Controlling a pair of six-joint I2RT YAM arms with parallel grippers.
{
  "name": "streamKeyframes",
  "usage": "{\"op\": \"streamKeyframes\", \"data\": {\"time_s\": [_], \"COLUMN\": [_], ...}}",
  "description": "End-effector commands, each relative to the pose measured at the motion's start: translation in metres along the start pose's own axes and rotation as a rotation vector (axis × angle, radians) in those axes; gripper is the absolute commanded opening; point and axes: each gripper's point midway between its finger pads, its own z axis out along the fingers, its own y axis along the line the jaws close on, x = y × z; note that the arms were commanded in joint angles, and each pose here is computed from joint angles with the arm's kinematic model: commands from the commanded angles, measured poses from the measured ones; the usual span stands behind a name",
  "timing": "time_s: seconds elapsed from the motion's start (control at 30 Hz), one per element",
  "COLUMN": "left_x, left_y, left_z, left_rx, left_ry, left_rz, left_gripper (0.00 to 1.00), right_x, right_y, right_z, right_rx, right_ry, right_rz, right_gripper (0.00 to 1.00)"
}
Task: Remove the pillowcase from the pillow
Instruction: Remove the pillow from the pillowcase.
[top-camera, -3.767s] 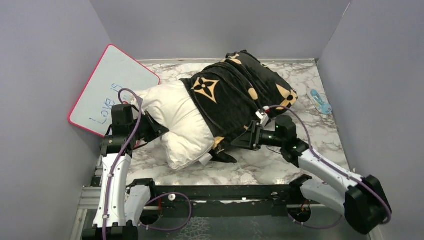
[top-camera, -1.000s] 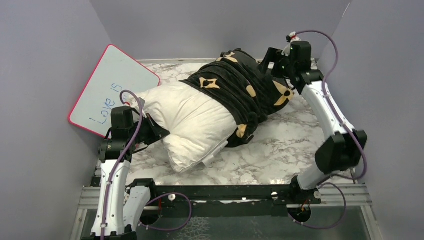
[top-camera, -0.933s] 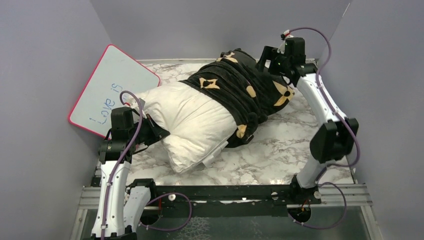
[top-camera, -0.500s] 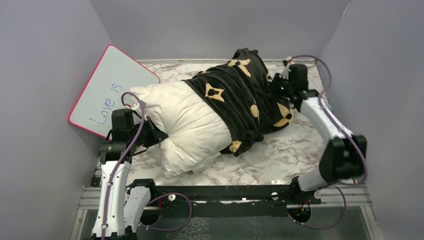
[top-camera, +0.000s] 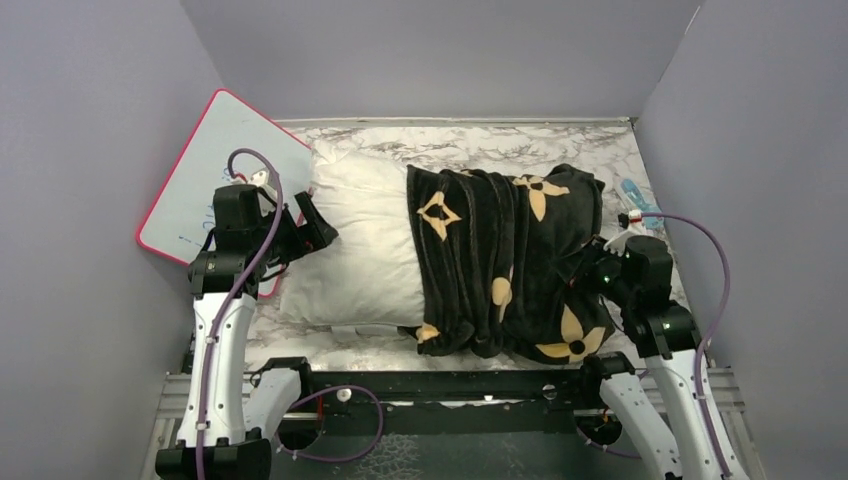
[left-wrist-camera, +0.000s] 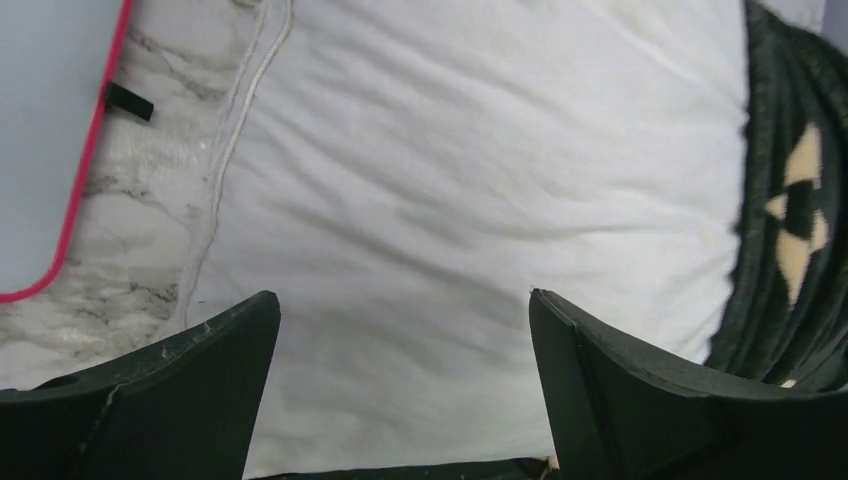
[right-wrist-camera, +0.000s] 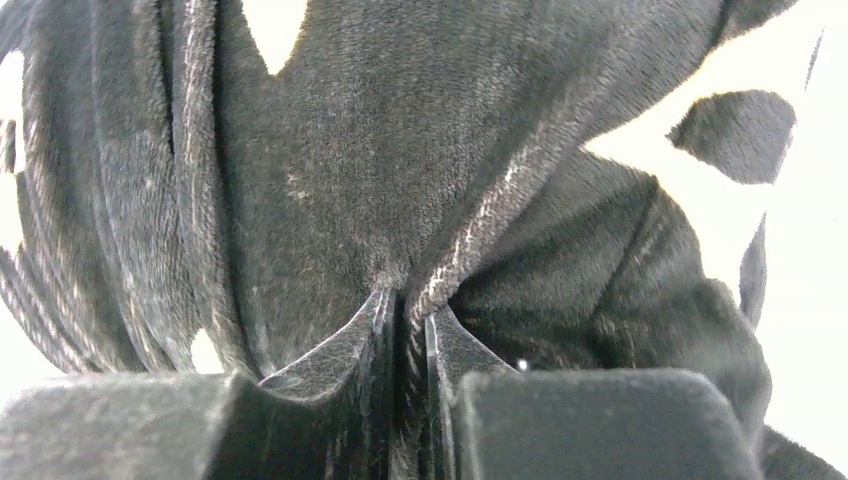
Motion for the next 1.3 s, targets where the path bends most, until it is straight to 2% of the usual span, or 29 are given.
{"op": "streamKeyframes", "data": {"time_s": [0.0,0.07,0.1,0.13,0.17,0.23,0.3,0.43,0.53,0.6,0.73,0.77,0.83,0.93,1.07,1.17,1.27], "left_x": [-0.047,-0.063,-0.07,-0.076,-0.081,-0.087,-0.091,-0.099,-0.101,-0.1,-0.104,-0.108,-0.121,-0.141,-0.147,-0.126,-0.086], "left_y": [-0.014,-0.024,-0.031,-0.041,-0.048,-0.06,-0.069,-0.079,-0.099,-0.118,-0.141,-0.143,-0.145,-0.147,-0.15,-0.161,-0.163], "left_z": [-0.017,-0.024,-0.027,-0.029,-0.03,-0.029,-0.025,-0.016,-0.002,0.009,0.032,0.039,0.049,0.073,0.116,0.138,0.153], "left_rx": [-0.008,0.012,0.035,0.075,0.105,0.16,0.203,0.238,0.271,0.268,0.255,0.244,0.221,0.185,0.182,0.31,0.473], "left_ry": [-0.141,-0.178,-0.19,-0.195,-0.196,-0.189,-0.174,-0.158,-0.115,-0.093,-0.05,-0.047,-0.056,-0.064,0.041,0.153,0.298], "left_rz": [0.044,0.064,0.077,0.093,0.103,0.11,0.111,0.135,0.186,0.237,0.315,0.325,0.35,0.41,0.472,0.51,0.539], "left_gripper": [0.96,0.98,0.98,0.98,0.98,0.98,0.98,0.98,0.98,0.98,0.97,0.97,0.97,0.99,0.99,0.99,0.99], "right_x": [0.009,-0.018,-0.034,-0.049,-0.063,-0.088,-0.103,-0.107,-0.086,-0.061,0.011,0.033,0.08,0.119,0.122,0.122,0.123], "right_y": [0.01,0.007,0.006,0.007,0.01,0.023,0.045,0.088,0.106,0.107,0.077,0.065,0.037,0.012,0.026,0.022,0.015], "right_z": [-0.021,-0.028,-0.032,-0.035,-0.036,-0.035,-0.025,0.016,0.045,0.06,0.077,0.077,0.07,0.059,0.055,0.056,0.057], "right_rx": [-0.002,0.056,0.087,0.11,0.118,0.096,0.008,-0.183,-0.321,-0.38,-0.311,-0.283,-0.251,-0.224,-0.287,-0.262,-0.221], "right_ry": [0.047,-0.035,-0.082,-0.122,-0.158,-0.201,-0.19,0.002,0.192,0.308,0.449,0.481,0.545,0.568,0.543,0.541,0.546], "right_rz": [0.075,0.024,-0.001,-0.027,-0.052,-0.107,-0.175,-0.22,-0.191,-0.153,-0.15,-0.138,-0.098,-0.056,0.016,0.017,-0.002], "right_gripper": [0.27,0.38,0.45,0.57,0.62,0.63,0.65,0.68,0.68,0.65,0.54,0.5,0.47,0.47,0.44,0.43,0.43]}}
